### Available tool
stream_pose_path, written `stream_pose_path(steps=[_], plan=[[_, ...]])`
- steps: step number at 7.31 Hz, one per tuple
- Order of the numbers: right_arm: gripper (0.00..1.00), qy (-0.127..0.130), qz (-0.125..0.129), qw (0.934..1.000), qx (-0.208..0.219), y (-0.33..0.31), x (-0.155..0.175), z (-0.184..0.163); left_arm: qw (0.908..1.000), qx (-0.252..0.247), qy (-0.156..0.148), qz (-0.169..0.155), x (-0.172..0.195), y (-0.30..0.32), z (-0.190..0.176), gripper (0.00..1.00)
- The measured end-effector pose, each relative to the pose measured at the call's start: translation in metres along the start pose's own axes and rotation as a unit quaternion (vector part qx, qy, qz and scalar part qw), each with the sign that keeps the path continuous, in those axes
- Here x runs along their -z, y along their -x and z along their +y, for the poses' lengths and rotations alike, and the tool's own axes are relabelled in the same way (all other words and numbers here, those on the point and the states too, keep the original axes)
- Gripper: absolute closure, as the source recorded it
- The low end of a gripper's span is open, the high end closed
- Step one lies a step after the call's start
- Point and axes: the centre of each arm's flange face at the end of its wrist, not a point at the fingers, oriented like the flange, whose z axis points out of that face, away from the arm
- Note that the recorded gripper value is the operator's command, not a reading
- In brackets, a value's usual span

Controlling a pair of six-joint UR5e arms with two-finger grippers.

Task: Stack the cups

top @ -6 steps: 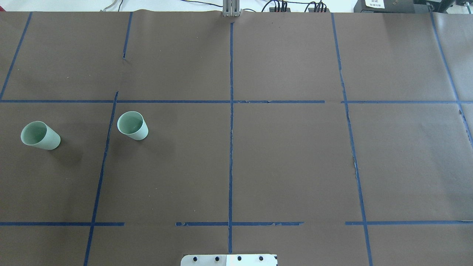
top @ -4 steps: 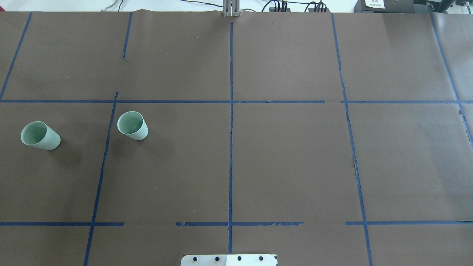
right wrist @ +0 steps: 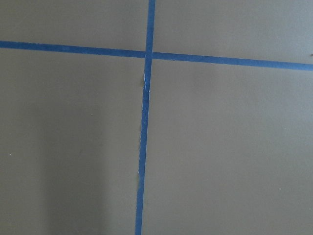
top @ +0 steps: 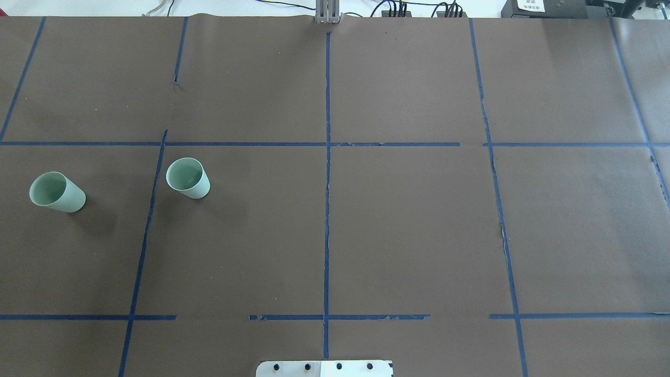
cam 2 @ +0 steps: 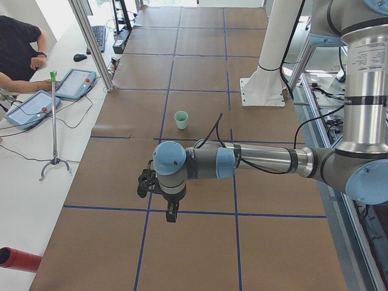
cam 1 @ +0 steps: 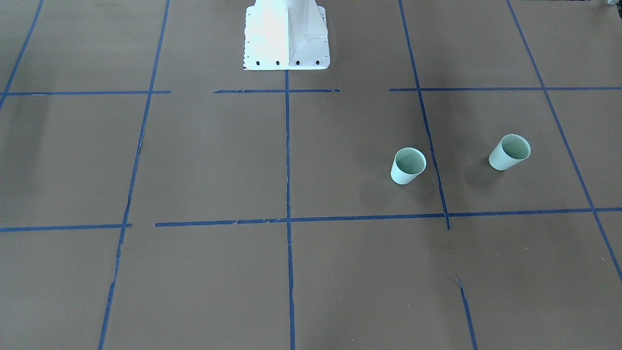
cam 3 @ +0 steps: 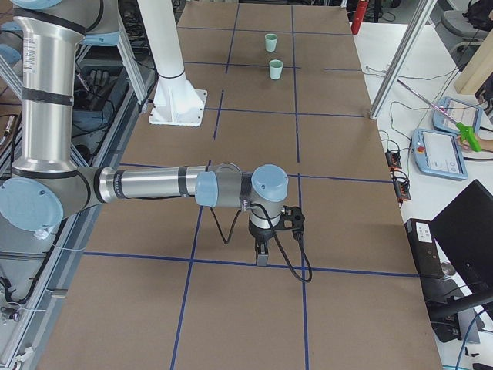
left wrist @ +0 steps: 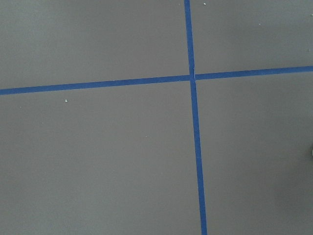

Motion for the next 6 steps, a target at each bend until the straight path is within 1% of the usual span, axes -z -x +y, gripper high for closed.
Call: stream_pose_path(steps=[4,6], plan=[[0.0,0.0,0.001,1.0,0.0,-0.0002,-0.0001,0.0,0.9999,-0.01,-0.013,-0.001,0.0014,-0.0018,0.0028,0.0],[0.0,0.0,0.001,1.0,0.0,-0.0002,-0.0001,0.0,0.9992,-0.026,-0.029,-0.002,-0.0001,-0.0041,-0.0021,0.0]])
